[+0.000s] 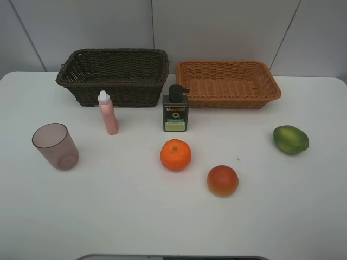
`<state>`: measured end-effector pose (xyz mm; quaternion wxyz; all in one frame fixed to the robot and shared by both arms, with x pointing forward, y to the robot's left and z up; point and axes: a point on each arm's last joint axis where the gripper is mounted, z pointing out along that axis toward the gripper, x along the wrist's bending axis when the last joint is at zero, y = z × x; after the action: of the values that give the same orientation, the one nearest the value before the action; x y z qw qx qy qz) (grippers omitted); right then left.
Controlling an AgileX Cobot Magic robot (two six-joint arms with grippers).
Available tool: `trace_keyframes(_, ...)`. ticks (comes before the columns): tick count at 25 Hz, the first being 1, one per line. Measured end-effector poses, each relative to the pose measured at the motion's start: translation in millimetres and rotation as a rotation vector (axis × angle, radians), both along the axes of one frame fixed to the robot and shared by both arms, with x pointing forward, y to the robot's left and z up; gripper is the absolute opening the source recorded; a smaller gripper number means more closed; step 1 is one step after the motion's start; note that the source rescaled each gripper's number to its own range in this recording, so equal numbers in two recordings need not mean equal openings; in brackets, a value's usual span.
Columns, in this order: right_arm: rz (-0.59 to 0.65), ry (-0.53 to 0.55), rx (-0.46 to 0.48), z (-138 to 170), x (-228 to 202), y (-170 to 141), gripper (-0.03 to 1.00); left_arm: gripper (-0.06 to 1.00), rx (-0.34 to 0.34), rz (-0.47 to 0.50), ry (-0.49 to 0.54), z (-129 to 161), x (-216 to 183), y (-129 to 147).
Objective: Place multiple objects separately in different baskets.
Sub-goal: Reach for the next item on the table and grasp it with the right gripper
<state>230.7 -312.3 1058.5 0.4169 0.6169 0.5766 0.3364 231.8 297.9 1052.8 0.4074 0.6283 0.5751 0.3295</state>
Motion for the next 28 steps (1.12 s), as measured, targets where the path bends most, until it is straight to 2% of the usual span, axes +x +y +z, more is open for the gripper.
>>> trace_keyframes(28, 0.000, 0.000, 0.000, 0.0, 0.0, 0.0, 0.92, 1.00, 0.000, 0.000, 0.000, 0.0, 0.0, 0.0)
